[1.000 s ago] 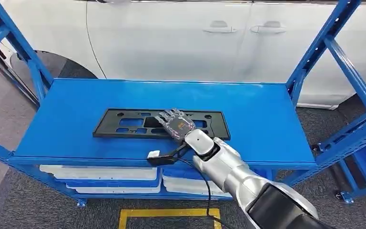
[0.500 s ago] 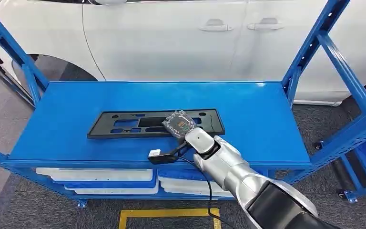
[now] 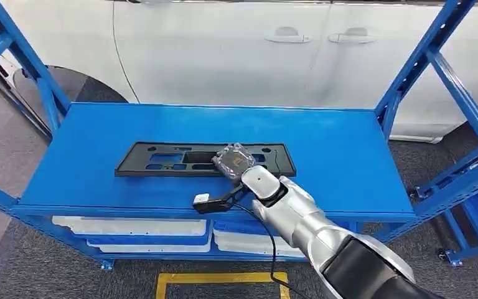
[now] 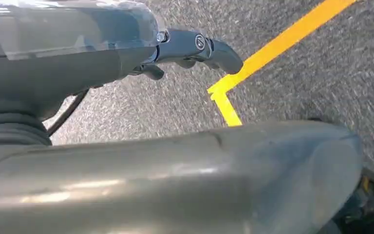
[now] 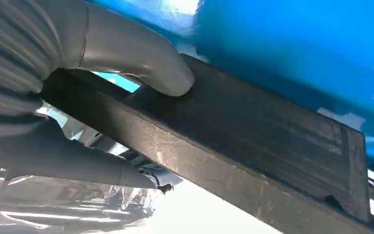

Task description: Take the parts from the cabinet and place them on the table.

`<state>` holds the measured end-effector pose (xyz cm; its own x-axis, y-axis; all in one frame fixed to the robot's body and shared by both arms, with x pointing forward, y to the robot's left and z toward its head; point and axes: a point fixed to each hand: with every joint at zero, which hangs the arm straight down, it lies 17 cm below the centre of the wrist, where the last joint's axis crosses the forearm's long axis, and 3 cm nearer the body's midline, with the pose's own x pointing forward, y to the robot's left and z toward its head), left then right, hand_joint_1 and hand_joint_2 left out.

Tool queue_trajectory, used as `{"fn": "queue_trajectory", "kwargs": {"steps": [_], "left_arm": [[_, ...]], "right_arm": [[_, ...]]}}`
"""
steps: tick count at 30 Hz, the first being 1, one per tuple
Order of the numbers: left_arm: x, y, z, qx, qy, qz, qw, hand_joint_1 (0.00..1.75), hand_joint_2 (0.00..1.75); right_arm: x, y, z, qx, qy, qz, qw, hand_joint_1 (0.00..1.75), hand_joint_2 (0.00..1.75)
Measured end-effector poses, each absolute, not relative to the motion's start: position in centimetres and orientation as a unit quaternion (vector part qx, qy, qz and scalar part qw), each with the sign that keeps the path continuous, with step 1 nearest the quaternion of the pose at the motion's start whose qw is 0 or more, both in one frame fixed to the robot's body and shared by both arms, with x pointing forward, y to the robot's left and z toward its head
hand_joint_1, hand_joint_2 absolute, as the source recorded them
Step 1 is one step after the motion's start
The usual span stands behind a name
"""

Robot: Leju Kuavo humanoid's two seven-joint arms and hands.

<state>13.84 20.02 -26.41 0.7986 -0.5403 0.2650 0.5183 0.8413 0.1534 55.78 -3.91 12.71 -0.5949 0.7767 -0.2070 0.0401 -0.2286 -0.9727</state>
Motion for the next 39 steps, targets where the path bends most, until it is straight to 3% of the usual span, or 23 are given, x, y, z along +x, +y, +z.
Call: {"fn": "queue_trajectory", "kwargs": {"steps": [7, 24, 39], "left_arm": [[14.0, 20.1, -26.4, 0.039, -0.152, -0.280, 0.947, 0.00, 0.00], [15.5, 20.3, -26.0, 0.046, -0.168, -0.277, 0.945, 0.00, 0.00], [17.2, 20.7, -25.6, 0.073, -0.178, -0.285, 0.939, 0.00, 0.00]], "right_arm": [[54.9, -1.4, 16.0, -0.269, -0.639, 0.659, 0.290, 1.75, 1.75], [50.8, 1.6, 42.9, -0.082, -0.827, 0.516, 0.207, 1.75, 1.75], [41.7, -0.4, 48.7, 0.199, -0.863, 0.434, 0.165, 1.75, 1.75]]}}
